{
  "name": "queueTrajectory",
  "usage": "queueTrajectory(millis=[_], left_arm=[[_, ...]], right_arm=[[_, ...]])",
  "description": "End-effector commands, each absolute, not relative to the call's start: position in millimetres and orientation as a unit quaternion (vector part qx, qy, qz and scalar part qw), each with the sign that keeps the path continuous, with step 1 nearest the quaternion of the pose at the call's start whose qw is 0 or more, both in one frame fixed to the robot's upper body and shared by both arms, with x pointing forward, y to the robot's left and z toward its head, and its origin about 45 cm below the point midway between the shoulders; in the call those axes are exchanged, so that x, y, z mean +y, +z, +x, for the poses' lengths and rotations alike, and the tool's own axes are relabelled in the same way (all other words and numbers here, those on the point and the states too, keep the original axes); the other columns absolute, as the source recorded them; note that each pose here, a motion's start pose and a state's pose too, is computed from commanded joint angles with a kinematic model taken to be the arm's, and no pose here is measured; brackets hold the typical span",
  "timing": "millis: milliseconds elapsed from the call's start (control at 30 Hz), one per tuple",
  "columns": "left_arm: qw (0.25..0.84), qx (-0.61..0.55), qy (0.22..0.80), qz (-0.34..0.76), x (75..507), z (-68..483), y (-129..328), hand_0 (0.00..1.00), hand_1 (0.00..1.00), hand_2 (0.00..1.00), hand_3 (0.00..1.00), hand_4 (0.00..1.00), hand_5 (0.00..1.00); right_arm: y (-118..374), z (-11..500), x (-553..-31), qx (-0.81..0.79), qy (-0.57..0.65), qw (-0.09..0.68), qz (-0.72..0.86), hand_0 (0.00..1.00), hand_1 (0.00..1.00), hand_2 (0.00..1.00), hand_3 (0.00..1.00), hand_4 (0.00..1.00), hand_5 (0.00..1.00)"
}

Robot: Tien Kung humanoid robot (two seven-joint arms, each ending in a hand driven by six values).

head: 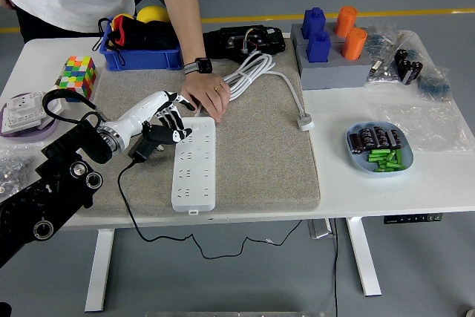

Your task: Pull the plug out,throw it away,press the button

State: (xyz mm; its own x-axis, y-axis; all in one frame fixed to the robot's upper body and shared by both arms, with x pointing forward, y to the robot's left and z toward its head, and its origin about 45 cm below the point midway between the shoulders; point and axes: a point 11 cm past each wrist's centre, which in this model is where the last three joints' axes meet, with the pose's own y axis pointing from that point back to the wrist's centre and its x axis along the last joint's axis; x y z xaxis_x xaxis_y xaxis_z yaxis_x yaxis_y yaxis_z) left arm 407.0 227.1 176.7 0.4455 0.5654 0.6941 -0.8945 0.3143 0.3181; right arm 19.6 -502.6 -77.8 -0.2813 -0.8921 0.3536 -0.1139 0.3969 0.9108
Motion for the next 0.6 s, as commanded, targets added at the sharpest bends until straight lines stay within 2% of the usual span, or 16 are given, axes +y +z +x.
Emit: queueTrajectory(millis=[100, 133, 300, 333, 600], left_arm=[[0.779, -0.216, 0.463, 0.364, 223.8, 408.3, 172.1, 0.091, 0.150, 0.229, 0.679, 0.495, 0.002], [0.780, -0.207, 0.460, 0.372, 223.3, 408.1, 169.7, 0.030, 0.055, 0.130, 0.691, 0.375, 0.002], [0.777, -0.186, 0.441, 0.408, 221.2, 406.9, 159.8, 0.030, 0.055, 0.130, 0.691, 0.375, 0.002], [0.777, -0.186, 0.438, 0.412, 220.3, 407.0, 158.7, 0.030, 0.040, 0.124, 0.669, 0.264, 0.002], [0.777, -0.184, 0.435, 0.416, 213.1, 409.3, 155.8, 0.017, 0.044, 0.127, 0.679, 0.286, 0.002]], right_arm=[[-77.3, 19.8, -503.6, -0.688, -0.409, 0.476, 0.366, 0.725, 0.678, 0.659, 0.648, 0.743, 0.607], [-77.0, 20.3, -504.0, -0.688, -0.408, 0.476, 0.366, 0.725, 0.678, 0.658, 0.647, 0.743, 0.607], [-76.3, 23.0, -504.8, -0.688, -0.405, 0.476, 0.368, 0.725, 0.678, 0.658, 0.647, 0.743, 0.607], [-76.3, 23.2, -504.8, -0.688, -0.405, 0.477, 0.369, 0.725, 0.678, 0.658, 0.647, 0.744, 0.607], [-75.4, 22.2, -506.7, -0.686, -0.403, 0.481, 0.369, 0.725, 0.678, 0.658, 0.647, 0.744, 0.607]])
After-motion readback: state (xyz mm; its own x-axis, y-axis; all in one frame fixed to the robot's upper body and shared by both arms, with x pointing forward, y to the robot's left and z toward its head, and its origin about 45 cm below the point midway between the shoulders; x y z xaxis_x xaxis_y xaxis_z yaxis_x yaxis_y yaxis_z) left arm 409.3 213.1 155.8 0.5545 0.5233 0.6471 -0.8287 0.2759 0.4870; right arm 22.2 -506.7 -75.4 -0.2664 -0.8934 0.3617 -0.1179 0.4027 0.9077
